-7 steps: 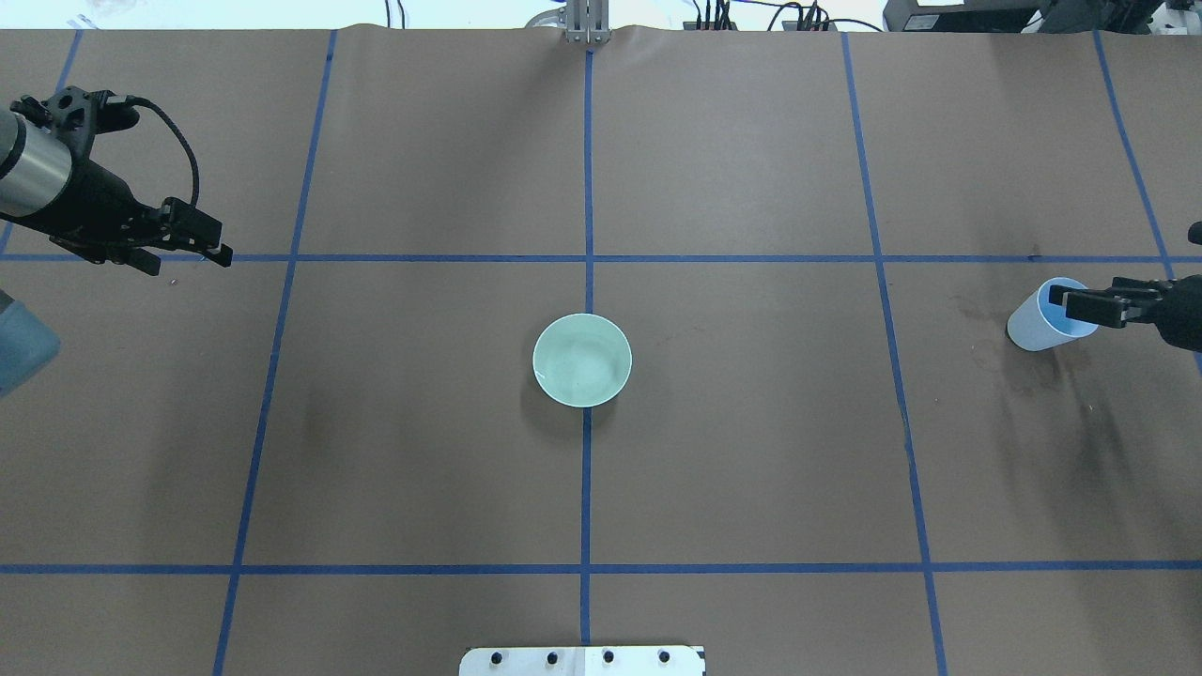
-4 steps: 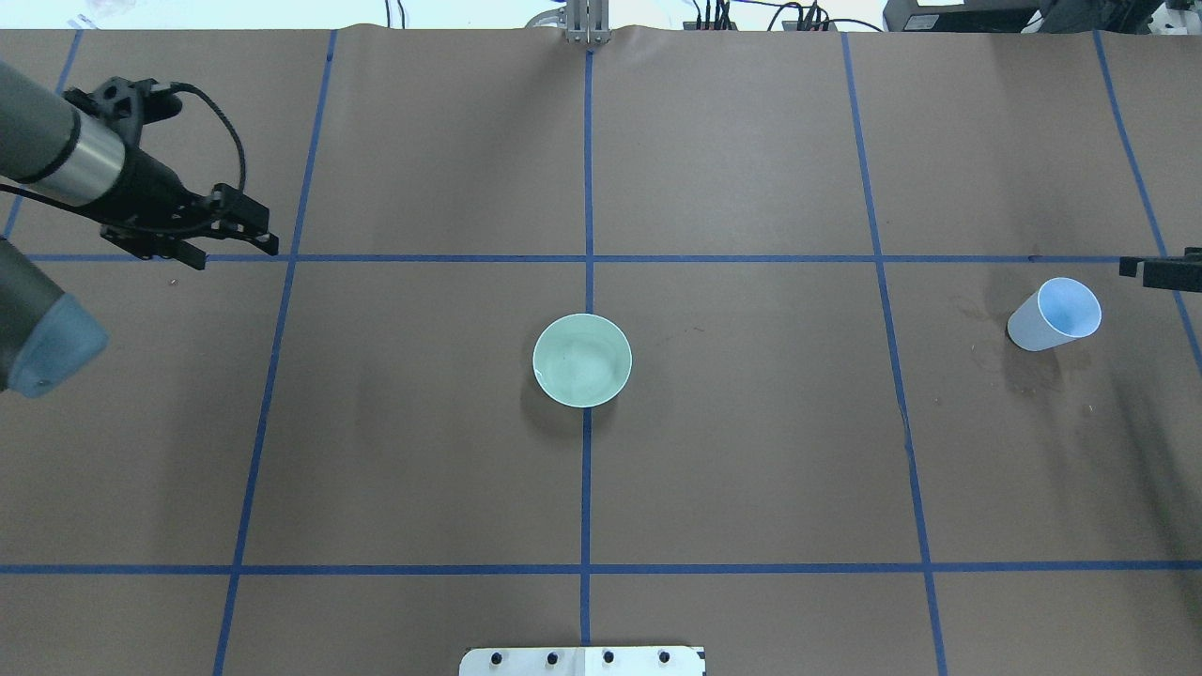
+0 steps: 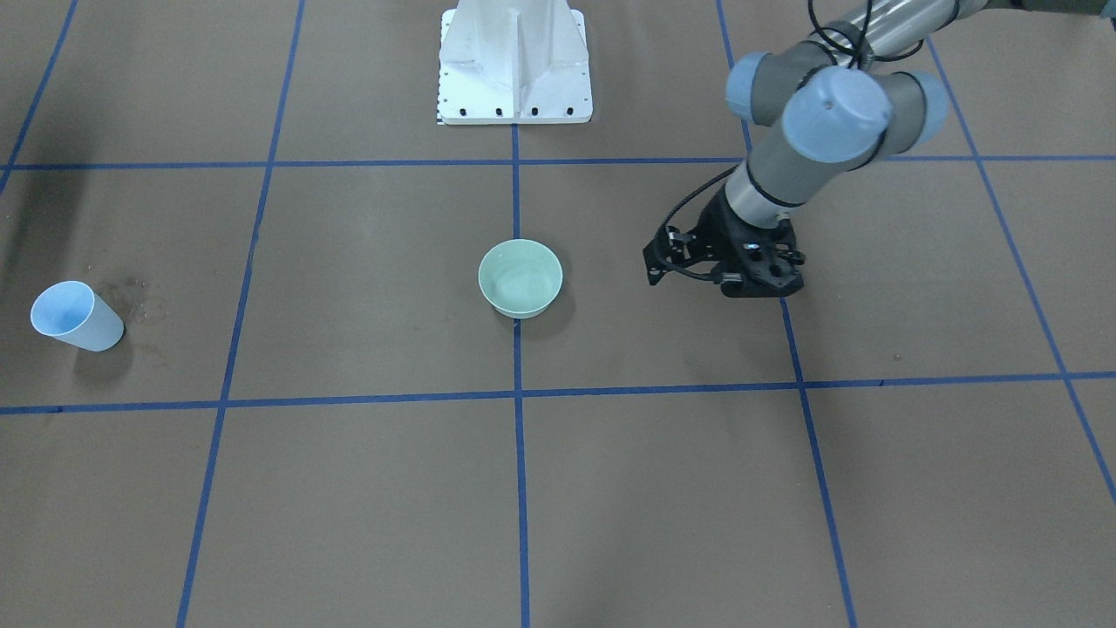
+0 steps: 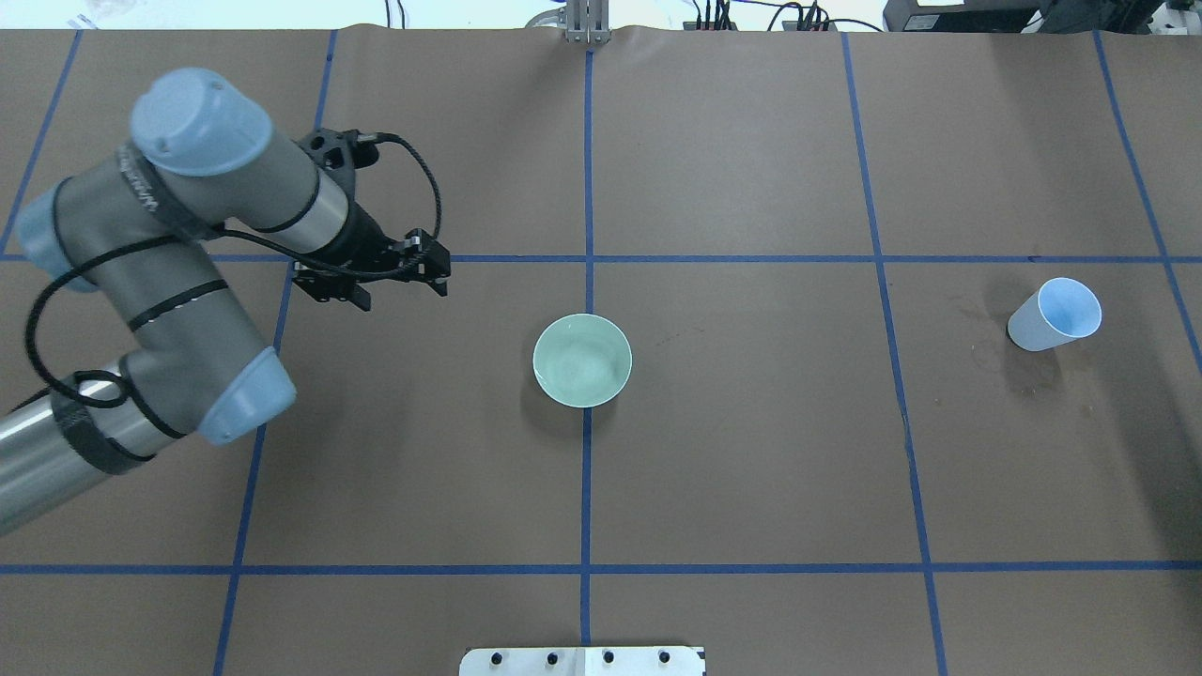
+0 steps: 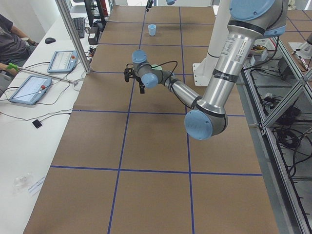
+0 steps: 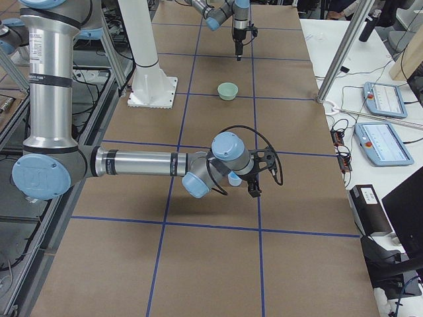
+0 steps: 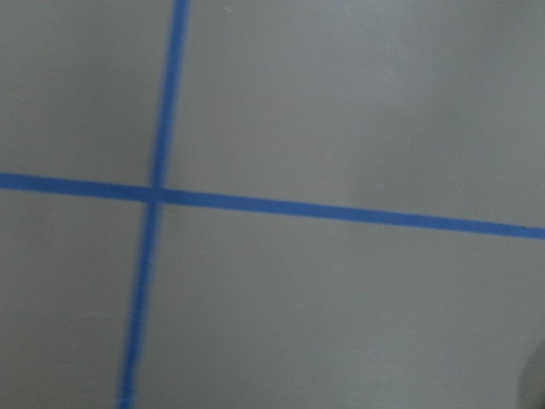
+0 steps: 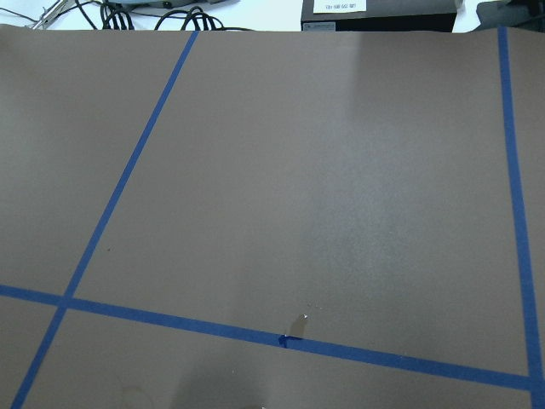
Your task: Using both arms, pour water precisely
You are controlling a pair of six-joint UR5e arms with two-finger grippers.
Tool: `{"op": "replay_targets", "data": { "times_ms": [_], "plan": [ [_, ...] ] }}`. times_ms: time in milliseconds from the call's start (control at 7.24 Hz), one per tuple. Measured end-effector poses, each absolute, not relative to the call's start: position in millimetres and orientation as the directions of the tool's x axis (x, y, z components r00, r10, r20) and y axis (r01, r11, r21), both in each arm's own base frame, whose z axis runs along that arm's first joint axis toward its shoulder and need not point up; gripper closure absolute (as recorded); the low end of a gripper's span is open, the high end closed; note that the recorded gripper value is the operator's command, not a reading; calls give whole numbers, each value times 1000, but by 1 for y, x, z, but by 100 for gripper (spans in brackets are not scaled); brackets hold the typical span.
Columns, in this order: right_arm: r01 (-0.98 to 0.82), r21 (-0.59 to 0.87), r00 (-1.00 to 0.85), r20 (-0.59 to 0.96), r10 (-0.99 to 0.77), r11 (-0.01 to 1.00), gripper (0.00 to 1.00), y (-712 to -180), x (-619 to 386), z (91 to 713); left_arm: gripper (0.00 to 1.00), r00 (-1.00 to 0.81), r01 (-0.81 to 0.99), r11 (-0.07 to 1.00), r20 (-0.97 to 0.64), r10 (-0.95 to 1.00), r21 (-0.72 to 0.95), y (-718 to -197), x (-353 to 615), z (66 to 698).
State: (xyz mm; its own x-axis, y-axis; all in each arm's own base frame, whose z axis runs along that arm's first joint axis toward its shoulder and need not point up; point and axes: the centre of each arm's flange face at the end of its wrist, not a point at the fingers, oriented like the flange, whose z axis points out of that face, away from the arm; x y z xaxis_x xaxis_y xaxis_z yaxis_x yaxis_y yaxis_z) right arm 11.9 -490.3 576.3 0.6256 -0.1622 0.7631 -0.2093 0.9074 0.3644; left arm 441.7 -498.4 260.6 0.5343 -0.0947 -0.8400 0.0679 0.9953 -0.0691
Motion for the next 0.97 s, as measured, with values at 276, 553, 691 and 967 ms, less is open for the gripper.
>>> {"op": "replay_targets", "data": {
  "times_ms": [276,553,691,967],
  "plan": [
    [-76,374,669,707,-230,924,1,-499,34,587,1,577,52,996,-813,-85,-67,-488,506,217],
    [42,359,671,682,-292,933,1,-499,45,596,3,592,44,996,-801,-89,-78,-473,543,204],
    [76,349,656,688,-310,934,1,-498,47,598,6,600,44,996,-795,-88,-77,-469,556,203],
    [93,325,606,732,-312,941,1,-493,45,600,34,608,48,996,-789,-85,-70,-465,571,209]
  ]
}}
